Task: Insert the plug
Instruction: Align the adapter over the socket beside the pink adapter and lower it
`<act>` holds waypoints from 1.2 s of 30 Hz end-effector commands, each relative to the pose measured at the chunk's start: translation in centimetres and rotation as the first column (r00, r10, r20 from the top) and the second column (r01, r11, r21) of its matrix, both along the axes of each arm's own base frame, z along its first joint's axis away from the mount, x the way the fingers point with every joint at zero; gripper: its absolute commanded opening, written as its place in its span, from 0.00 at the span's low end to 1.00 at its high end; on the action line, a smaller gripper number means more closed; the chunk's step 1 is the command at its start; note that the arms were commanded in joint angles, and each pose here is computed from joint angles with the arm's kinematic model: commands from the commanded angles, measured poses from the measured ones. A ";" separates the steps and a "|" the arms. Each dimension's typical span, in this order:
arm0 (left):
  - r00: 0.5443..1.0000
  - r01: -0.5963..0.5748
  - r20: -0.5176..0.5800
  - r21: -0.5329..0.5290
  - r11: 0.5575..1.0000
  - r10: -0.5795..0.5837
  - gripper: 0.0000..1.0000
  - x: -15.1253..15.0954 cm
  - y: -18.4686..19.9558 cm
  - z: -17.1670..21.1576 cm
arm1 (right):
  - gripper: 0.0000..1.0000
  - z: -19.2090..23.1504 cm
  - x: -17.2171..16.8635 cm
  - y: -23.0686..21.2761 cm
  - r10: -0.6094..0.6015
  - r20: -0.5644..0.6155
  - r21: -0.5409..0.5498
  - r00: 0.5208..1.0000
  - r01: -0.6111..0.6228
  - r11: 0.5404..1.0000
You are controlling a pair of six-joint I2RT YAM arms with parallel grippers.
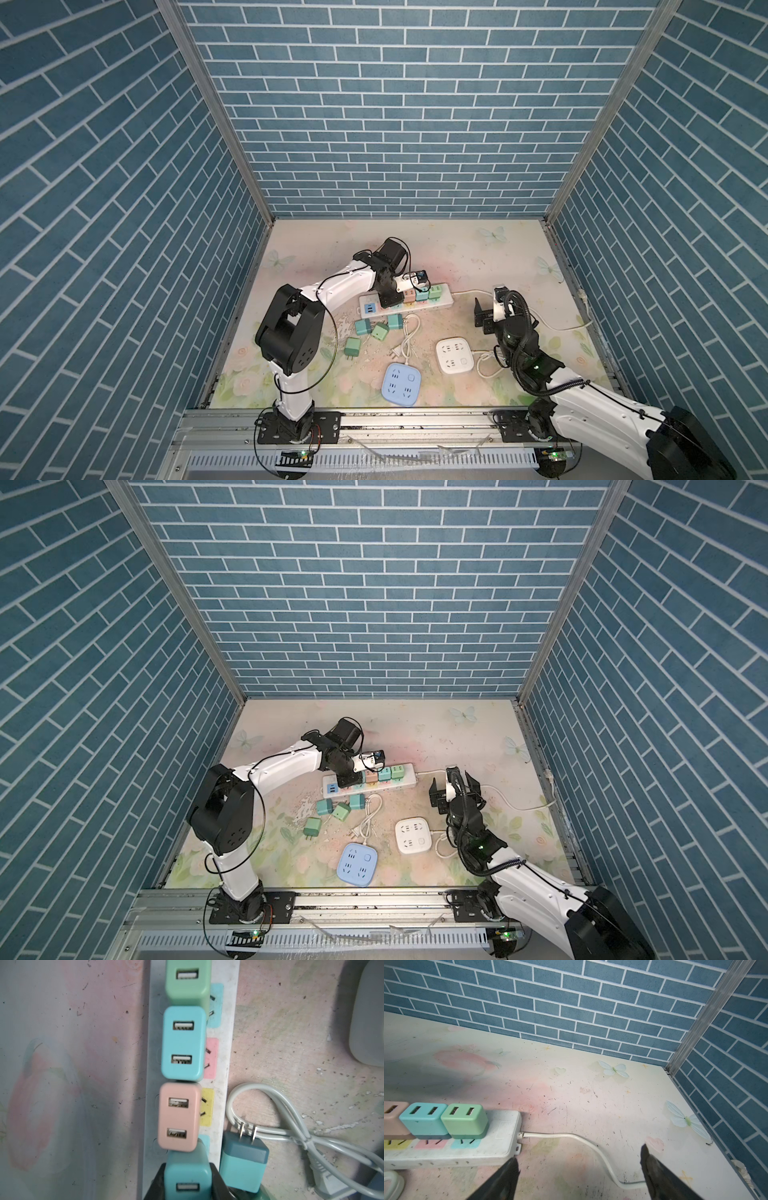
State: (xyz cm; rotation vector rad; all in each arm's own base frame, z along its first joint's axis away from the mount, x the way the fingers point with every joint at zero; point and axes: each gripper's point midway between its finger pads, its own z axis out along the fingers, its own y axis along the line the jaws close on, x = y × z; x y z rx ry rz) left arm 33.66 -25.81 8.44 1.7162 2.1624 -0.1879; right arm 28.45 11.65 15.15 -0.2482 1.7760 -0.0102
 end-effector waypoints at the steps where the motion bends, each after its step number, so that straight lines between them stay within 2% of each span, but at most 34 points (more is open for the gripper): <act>1: 0.999 0.016 -0.028 0.006 1.000 -0.015 0.00 -0.6 0.2 -1.1 | 0.93 1.7 0.2 0.2 0.006 0.047 0.016 0.999 -0.007 1.000; 7: 0.999 0.027 -0.034 0.023 0.999 -0.026 0.00 -0.4 0.5 -1.6 | 0.93 1.6 0.3 0.4 0.011 0.042 0.011 0.999 -0.011 1.000; 20: 0.997 0.036 -0.067 -0.046 0.998 -0.039 0.00 -0.4 0.3 -2.4 | 0.93 1.6 0.3 0.4 0.017 0.044 0.014 0.999 -0.018 1.000; 36: 0.992 0.035 -0.120 0.011 0.999 -0.034 0.00 -0.5 0.9 -4.7 | 0.93 1.5 0.3 0.5 0.019 0.043 0.011 0.999 -0.020 1.000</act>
